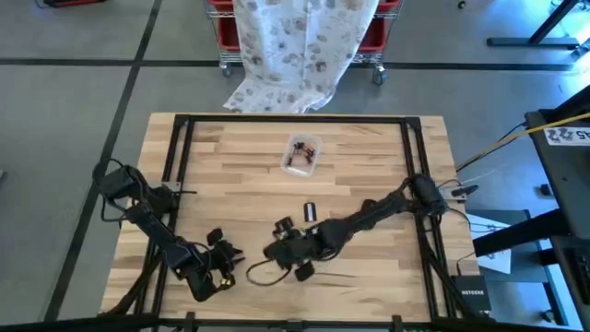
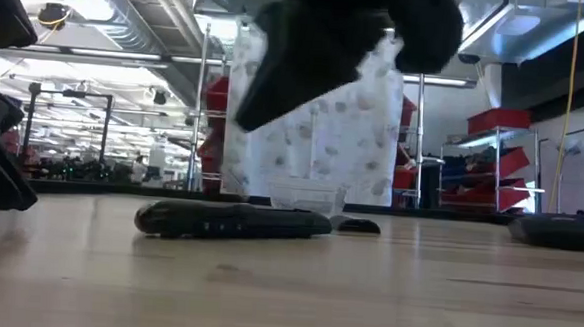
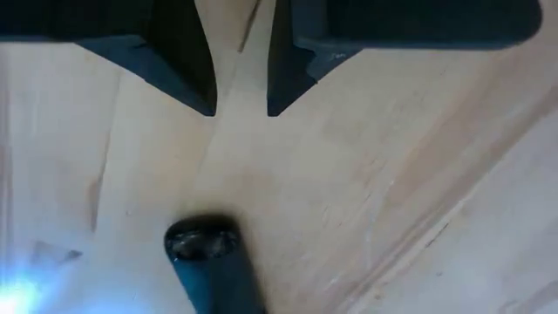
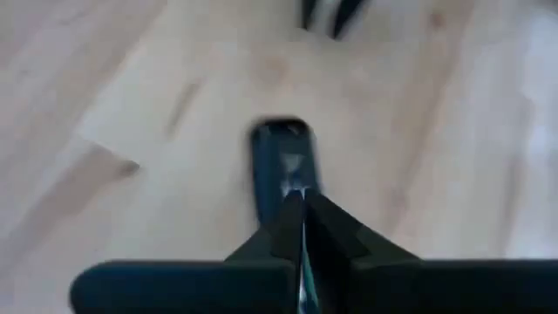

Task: Insert battery
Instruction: Insert the white battery into the remote control

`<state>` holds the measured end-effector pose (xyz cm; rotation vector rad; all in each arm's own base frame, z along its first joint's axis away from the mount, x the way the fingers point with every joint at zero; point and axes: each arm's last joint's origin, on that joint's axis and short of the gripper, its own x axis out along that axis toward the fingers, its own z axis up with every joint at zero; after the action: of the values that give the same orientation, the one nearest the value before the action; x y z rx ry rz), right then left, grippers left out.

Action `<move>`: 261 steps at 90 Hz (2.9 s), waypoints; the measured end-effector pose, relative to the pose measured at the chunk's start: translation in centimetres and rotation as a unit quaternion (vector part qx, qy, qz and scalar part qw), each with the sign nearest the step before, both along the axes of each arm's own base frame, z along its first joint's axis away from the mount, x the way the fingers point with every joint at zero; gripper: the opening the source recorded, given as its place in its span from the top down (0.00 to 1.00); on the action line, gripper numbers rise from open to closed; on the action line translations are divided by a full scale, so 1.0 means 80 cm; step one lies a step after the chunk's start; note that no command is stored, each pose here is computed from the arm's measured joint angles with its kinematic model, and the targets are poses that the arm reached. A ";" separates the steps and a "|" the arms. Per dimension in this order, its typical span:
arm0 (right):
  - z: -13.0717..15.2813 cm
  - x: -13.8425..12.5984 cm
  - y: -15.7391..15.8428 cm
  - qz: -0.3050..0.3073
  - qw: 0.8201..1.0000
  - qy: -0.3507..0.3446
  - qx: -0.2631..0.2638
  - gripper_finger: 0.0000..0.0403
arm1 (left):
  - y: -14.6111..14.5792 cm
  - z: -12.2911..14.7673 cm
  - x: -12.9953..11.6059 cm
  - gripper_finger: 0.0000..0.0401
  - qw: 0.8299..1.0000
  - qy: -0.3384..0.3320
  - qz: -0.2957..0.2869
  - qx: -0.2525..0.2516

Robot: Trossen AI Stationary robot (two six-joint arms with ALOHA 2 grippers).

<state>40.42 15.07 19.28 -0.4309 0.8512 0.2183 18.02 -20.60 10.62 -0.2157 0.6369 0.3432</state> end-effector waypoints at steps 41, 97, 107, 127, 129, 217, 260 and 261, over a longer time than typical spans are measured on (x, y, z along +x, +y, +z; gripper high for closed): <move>-0.043 -0.040 -0.027 0.039 0.991 -0.050 0.118 1.00 | -0.001 0.003 0.005 0.79 1.000 -0.019 -0.008 0.013; -0.110 -0.034 0.148 0.133 0.970 0.027 0.202 0.77 | 0.000 0.005 0.015 0.79 1.000 -0.029 -0.007 0.004; -0.113 -0.034 0.144 0.082 0.981 0.027 0.175 0.77 | 0.000 0.005 0.015 0.79 1.000 -0.028 -0.006 0.003; -0.097 -0.040 0.115 -0.034 0.999 0.003 0.025 0.77 | 0.001 0.005 0.015 0.79 1.000 -0.027 -0.007 0.003; -0.095 -0.042 0.112 -0.039 0.999 0.005 0.014 0.77 | 0.000 0.005 0.015 0.79 1.000 -0.026 -0.007 0.003; -0.060 -0.024 0.119 -0.119 0.964 -0.047 0.233 0.76 | -0.035 -0.020 0.052 0.96 0.982 -0.073 -0.122 -0.125; -0.086 0.037 0.086 -0.090 0.972 -0.132 0.173 0.76 | -0.053 0.055 0.000 0.97 0.982 0.001 -0.152 -0.114; -0.086 0.040 0.084 -0.088 0.972 -0.133 0.170 0.76 | -0.052 0.056 -0.003 0.97 0.983 0.004 -0.147 -0.112</move>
<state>43.66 21.82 12.43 -0.0593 0.5689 0.1340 17.79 -24.75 15.10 -0.3308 0.7042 -0.0127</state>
